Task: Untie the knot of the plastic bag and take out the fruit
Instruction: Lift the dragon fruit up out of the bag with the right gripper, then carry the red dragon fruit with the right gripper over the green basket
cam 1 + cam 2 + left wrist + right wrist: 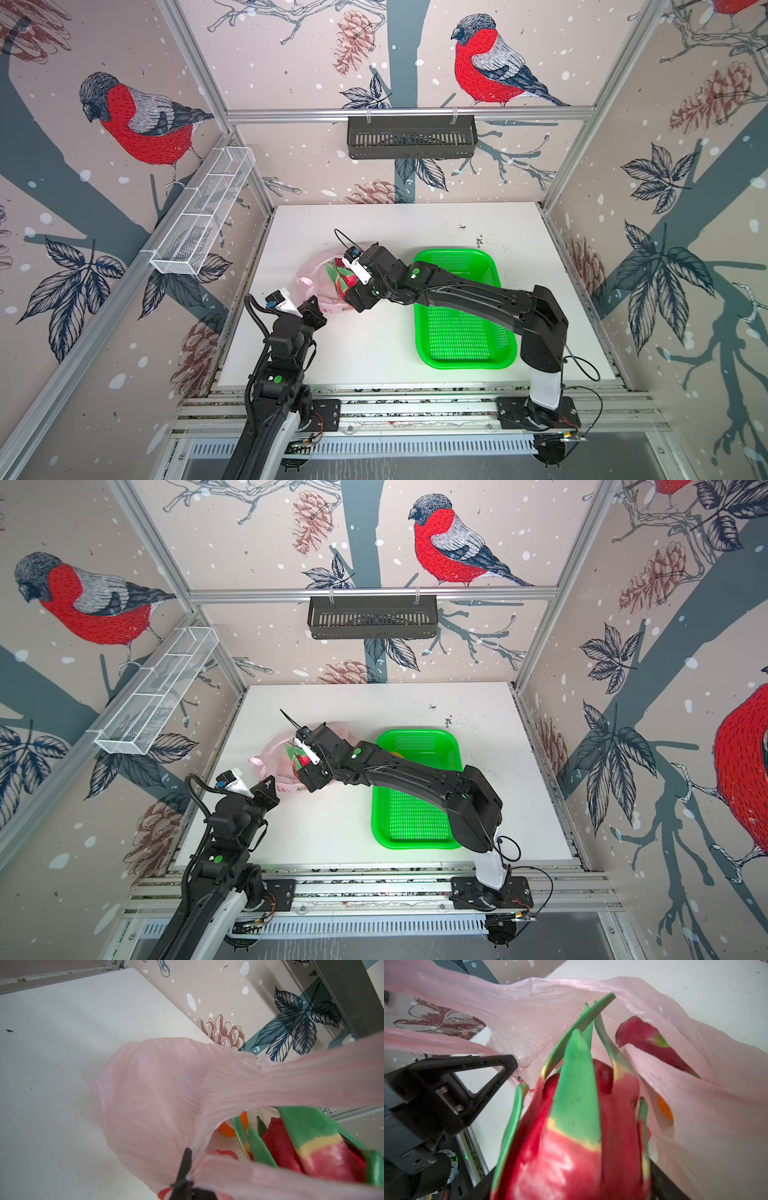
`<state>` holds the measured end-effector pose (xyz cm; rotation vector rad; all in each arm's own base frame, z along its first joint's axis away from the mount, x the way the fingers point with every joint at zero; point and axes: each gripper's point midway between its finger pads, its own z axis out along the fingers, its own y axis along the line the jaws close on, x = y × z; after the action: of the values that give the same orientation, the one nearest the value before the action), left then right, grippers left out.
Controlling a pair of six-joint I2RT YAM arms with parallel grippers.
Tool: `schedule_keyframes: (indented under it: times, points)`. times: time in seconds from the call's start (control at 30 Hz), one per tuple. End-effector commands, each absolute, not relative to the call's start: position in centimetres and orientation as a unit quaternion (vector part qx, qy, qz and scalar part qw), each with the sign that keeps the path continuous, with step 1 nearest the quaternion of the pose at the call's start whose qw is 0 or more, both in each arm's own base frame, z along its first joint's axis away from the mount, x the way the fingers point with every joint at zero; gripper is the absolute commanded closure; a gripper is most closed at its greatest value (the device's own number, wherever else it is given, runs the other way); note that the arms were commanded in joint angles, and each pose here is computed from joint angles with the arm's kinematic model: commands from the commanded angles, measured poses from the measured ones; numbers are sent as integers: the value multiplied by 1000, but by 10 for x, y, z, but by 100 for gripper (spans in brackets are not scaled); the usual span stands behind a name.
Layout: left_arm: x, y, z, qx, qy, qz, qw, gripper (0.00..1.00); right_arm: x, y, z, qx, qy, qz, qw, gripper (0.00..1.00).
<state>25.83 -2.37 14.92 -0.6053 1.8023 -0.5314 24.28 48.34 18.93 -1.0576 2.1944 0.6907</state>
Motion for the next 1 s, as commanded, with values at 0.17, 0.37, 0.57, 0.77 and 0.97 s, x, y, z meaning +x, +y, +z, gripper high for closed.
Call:
schedule_keyframes:
  times: [0.17, 0.37, 0.57, 0.77, 0.97]
  points:
    - [264, -23, 168, -258, 738, -240, 576, 100, 234, 480, 214, -390, 815, 285, 320, 58]
    - [266, -26, 169, -253, 738, -244, 576, 100, 226, 471, 221, -387, 815, 288, 322, 58]
    - [266, -27, 170, -250, 739, -246, 575, 100, 221, 457, 235, -375, 815, 291, 333, 58]
    - [266, -28, 169, -248, 740, -246, 575, 100, 219, 443, 255, -357, 812, 298, 353, 59]
    - [266, -30, 170, -241, 742, -250, 574, 100, 222, 426, 273, -335, 810, 298, 379, 59]
